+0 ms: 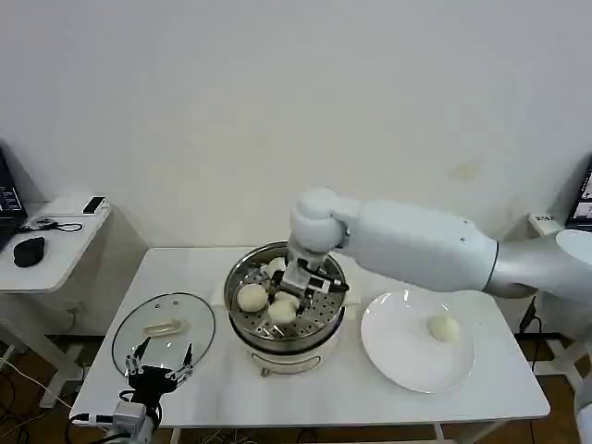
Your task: Take steamed baozi put them in steamer then cover it.
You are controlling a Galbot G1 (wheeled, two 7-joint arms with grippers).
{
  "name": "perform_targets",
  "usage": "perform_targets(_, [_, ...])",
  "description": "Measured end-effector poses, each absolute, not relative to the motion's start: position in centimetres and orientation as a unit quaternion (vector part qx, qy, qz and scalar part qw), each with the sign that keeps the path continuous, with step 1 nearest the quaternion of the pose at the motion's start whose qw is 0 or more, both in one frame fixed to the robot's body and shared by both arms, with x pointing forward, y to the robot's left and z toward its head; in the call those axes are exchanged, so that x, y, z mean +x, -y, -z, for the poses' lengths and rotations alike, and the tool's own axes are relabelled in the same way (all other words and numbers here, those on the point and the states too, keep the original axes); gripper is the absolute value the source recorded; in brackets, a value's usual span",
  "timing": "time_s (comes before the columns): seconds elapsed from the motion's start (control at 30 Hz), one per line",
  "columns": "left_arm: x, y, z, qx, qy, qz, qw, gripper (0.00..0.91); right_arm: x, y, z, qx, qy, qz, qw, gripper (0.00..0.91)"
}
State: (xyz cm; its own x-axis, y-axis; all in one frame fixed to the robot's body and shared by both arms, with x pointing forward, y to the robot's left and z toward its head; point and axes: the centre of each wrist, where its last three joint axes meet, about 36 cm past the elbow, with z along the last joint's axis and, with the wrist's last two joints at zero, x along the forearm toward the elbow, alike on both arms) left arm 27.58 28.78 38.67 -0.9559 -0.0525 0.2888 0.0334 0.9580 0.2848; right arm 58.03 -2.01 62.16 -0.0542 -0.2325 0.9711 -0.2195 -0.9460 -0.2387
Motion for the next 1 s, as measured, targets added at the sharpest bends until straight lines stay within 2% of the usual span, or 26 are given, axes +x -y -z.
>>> perform_targets(0.43, [27.6,-29.0,-38.6,0.007,0.978,0.144,0.149,0.907,57.0,0.3,-60.1,-0.685,-0.109,0.72,0.031,0.625])
perform_targets(0.83, [27.7,-29.0,-38.4,0.008,0.978,0.142,0.15,0.907,57.4,-0.3,-59.1,-0.679,-0.098,0.727,0.031,0.625])
perform_targets(0.87, [27.7,-29.0,-38.4,0.008,0.978,0.142,0.15,0.907,57.4,-0.3,-59.0,-0.68,-0.098,0.726,0.03,0.655])
perform_targets(0.9, [27.7,-29.1,-38.4,0.008,0.978,0.142,0.15,0.907,57.4,-0.4,-59.0,-0.68,-0.098,0.726,0.03,0.907])
perform_targets(1.0, [27.7,-29.1,-38.4,0.008,0.978,0.142,0.15,0.907,57.4,-0.5,-59.0,-0.681,-0.101,0.725,0.031,0.907])
